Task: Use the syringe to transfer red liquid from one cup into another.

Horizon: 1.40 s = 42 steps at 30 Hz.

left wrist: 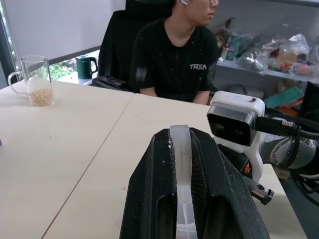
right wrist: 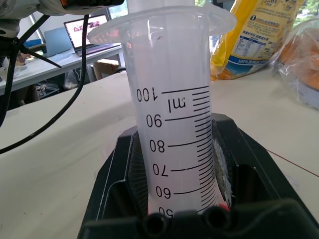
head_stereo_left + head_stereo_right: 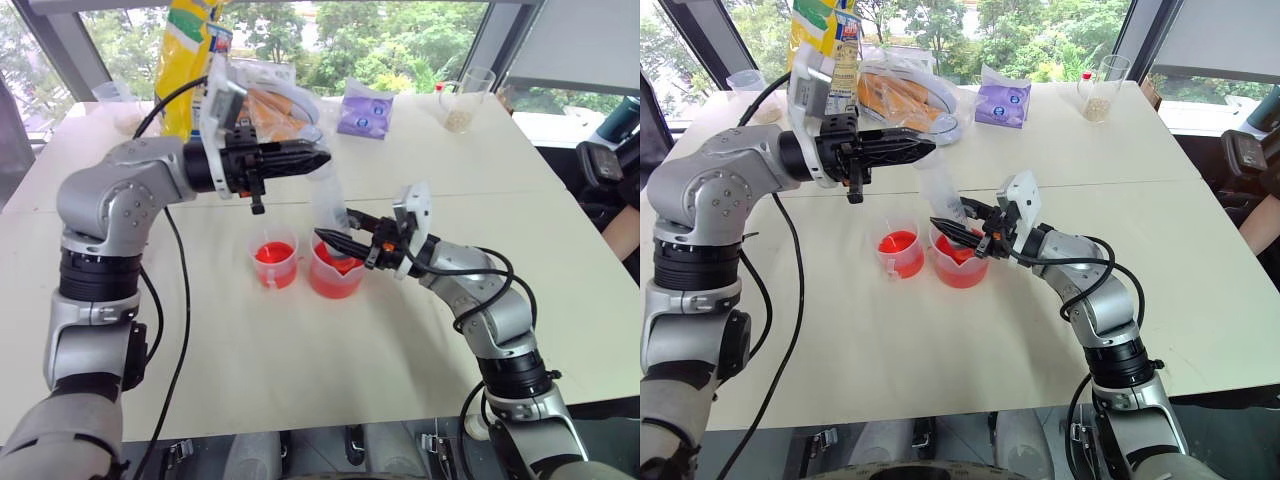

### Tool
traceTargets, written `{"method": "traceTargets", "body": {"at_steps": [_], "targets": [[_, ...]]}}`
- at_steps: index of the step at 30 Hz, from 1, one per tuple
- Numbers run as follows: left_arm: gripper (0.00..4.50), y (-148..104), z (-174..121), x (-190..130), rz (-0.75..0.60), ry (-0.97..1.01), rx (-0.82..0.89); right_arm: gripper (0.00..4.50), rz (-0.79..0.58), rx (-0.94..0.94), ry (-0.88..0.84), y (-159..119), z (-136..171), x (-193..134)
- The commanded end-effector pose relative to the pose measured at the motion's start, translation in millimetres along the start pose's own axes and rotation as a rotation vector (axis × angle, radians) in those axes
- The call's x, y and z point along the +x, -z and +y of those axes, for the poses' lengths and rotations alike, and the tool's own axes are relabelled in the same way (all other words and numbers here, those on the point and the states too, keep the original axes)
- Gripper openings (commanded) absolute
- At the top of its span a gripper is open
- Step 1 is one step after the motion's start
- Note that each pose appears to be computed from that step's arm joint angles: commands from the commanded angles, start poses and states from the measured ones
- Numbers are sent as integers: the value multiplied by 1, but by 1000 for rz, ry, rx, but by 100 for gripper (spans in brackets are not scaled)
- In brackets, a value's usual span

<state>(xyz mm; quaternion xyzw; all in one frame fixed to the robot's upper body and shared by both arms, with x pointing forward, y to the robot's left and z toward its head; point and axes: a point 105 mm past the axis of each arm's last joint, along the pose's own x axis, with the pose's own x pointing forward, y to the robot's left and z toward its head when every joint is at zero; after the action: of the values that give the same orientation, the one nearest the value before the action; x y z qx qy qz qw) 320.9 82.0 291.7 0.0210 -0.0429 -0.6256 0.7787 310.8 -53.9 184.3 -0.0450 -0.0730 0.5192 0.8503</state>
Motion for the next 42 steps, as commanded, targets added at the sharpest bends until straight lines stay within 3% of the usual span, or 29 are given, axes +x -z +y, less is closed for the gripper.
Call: {"method": "traceTargets", "body": {"at_steps": [1, 4, 5, 8, 12, 19, 30, 36, 42], "targets": [[2, -44, 1, -11, -112, -58, 157, 138, 58, 30, -54, 12, 10, 1], [2, -40, 0, -11, -105, -50, 142, 138, 39, 11, -49, 3, 7, 2], [90, -39, -1, -11, -103, -47, 136, 138, 33, 6, -46, 0, 6, 2], [220, -35, -2, -13, -96, -47, 123, 138, 11, -12, -35, -10, 2, 1], [437, -32, -6, -21, -88, -53, 121, 138, -14, -32, -26, -24, 1, 0], [447, -37, -1, -52, -95, -137, 124, 138, -68, -53, -9, -45, -3, 1], [447, -70, 4, -104, -165, -310, 159, 138, -252, -83, -131, -112, 7, 33], [447, -84, -4, -111, -194, -310, 174, 138, -283, -50, -195, -109, 13, 61], [447, -96, -15, -113, -243, -287, 165, 138, -258, -13, -228, -81, 20, 83]]}}
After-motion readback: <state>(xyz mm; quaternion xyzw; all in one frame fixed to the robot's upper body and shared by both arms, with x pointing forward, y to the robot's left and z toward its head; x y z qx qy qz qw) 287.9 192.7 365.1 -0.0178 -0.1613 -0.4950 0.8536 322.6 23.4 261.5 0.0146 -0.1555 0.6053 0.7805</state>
